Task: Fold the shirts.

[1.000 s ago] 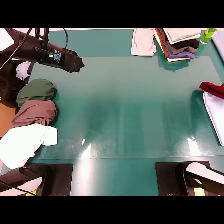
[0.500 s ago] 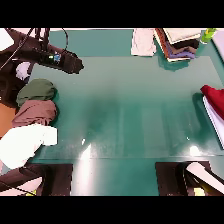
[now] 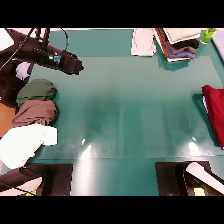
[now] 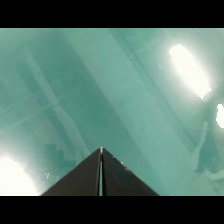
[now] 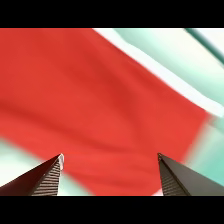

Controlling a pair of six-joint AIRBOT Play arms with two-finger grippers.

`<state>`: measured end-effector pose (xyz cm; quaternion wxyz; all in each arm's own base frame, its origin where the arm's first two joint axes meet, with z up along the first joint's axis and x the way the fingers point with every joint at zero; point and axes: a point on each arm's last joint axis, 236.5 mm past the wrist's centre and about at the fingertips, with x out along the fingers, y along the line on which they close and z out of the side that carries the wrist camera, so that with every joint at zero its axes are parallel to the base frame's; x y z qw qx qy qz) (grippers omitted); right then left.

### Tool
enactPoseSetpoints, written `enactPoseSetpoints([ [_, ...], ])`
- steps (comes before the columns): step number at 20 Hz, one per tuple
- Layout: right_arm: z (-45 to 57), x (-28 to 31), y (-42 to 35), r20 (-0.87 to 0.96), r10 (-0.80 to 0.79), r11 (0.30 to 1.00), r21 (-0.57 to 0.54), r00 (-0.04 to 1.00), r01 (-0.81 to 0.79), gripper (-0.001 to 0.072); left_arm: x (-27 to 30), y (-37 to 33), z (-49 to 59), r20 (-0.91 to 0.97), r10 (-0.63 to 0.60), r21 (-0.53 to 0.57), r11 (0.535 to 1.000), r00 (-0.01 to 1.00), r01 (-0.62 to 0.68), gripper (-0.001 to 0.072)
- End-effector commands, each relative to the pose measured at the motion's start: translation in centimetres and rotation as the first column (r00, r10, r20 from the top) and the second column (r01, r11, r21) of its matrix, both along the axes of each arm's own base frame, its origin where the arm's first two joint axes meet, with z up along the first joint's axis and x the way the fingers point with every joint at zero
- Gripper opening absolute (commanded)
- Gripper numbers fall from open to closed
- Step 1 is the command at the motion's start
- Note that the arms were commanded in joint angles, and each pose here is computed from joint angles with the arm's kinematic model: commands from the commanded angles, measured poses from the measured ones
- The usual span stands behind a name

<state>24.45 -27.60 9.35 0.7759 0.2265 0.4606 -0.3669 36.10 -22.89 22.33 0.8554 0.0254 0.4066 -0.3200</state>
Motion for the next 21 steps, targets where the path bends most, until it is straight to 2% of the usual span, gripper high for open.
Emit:
enactPoseSetpoints([
  [1, 2.0, 8.6, 9.4, 0.195, 0.22, 0.961, 0.123, 0.956, -0.246, 0.0672, 0.1, 0.0, 0.0, 0.001, 0.001, -0.001, 1.0, 1.0, -0.001, 0.0023],
  [5, 1.6, 14.4, 23.6, 0.232, 0.554, 0.796, 0.134, 0.799, -0.591, 0.0668, 0.4, 0.0, 0.2, 0.015, 0.007, -0.004, 1.0, 1.0, -0.007, 0.0023],
  [6, 1.3, 14.9, 26.8, 0.231, 0.618, 0.745, 0.135, 0.752, -0.654, 0.0626, 0.4, 0.0, 0.2, 0.016, 0.007, -0.005, 1.0, 1.0, -0.007, 0.0024],
  [9, 0.0, 15.0, 35.6, 0.219, 0.768, 0.584, 0.148, 0.602, -0.798, 0.0334, 0.4, 0.0, 0.3, 0.018, 0.008, -0.007, 1.0, 1.0, -0.008, 0.0023],
  [11, -0.8, 14.0, 40.1, 0.206, 0.833, 0.489, 0.161, 0.514, -0.857, 0.0022, 0.4, 0.0, 0.3, 0.018, 0.008, -0.007, 1.0, 1.0, -0.008, 0.0024],
  [15, -0.8, 12.6, 44.8, 0.213, 0.887, 0.383, 0.154, 0.41, -0.911, 0.0023, 0.4, 0.0, 0.3, 0.018, 0.008, -0.007, 1.0, 1.0, -0.008, 0.0024],
  [21, -0.8, 12.0, 45.9, 0.214, 0.898, 0.356, 0.159, 0.384, -0.921, 0.0024, 0.4, 0.0, 0.3, 0.018, 0.008, -0.007, 1.0, 1.0, -0.008, 0.0024],
])
